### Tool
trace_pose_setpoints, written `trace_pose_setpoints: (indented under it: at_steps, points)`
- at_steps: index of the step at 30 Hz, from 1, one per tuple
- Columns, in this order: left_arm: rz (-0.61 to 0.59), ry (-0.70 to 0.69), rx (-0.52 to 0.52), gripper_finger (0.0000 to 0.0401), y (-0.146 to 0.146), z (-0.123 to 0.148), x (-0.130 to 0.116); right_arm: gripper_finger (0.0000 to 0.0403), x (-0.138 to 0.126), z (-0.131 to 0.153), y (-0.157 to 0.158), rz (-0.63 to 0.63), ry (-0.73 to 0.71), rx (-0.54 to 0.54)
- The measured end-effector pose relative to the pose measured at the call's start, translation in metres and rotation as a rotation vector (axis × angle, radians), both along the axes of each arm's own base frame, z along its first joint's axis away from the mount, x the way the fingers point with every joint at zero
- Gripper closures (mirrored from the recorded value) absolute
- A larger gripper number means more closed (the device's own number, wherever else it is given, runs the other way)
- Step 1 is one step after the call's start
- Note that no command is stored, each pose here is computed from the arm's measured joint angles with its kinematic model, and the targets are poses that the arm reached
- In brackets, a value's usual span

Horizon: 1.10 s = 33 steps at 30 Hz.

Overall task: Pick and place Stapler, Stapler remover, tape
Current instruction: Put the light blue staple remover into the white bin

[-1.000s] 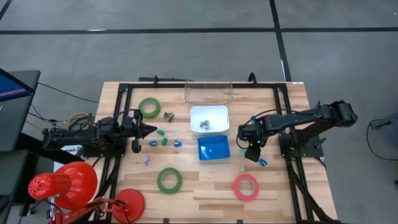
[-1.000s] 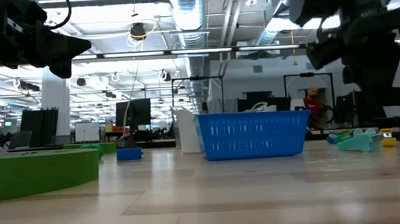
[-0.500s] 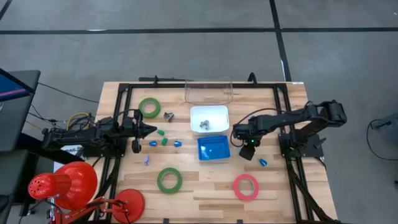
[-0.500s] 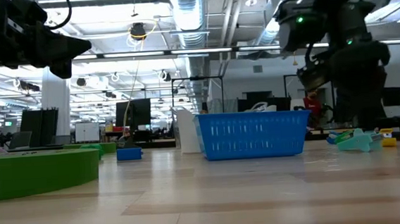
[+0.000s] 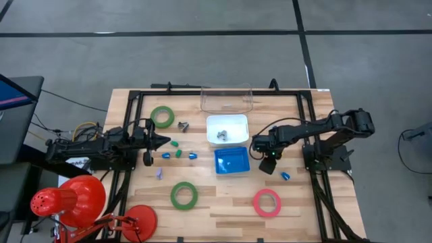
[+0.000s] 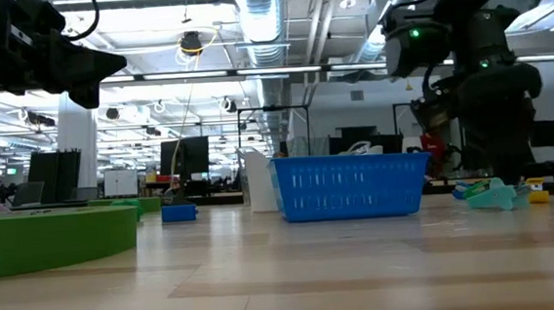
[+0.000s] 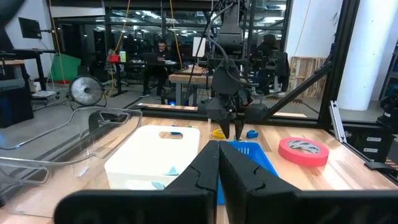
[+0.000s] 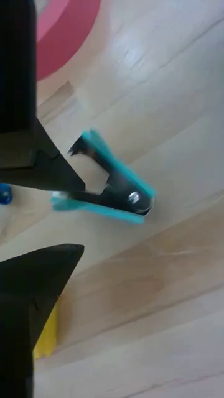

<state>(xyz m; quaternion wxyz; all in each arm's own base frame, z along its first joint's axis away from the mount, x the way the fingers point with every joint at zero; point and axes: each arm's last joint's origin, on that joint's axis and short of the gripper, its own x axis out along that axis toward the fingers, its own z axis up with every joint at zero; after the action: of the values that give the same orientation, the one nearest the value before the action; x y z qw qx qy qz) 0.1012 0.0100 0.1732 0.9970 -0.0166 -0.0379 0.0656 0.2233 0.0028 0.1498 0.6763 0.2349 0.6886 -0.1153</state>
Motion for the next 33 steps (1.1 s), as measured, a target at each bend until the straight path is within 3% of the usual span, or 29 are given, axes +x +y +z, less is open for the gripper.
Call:
trace_pose_setpoints:
  at_steps: [22, 33]
  points:
    - [0.0, 0.0, 0.0, 0.0398, 0.0, 0.0, 0.0, 0.0384, -0.0008, -0.0013, 0.0007, 0.008, -0.004, 0.021]
    - [0.0, 0.0, 0.0, 0.0398, 0.0, 0.0, 0.0, 0.0401, -0.0005, -0.0009, 0.0008, 0.009, -0.01, 0.028]
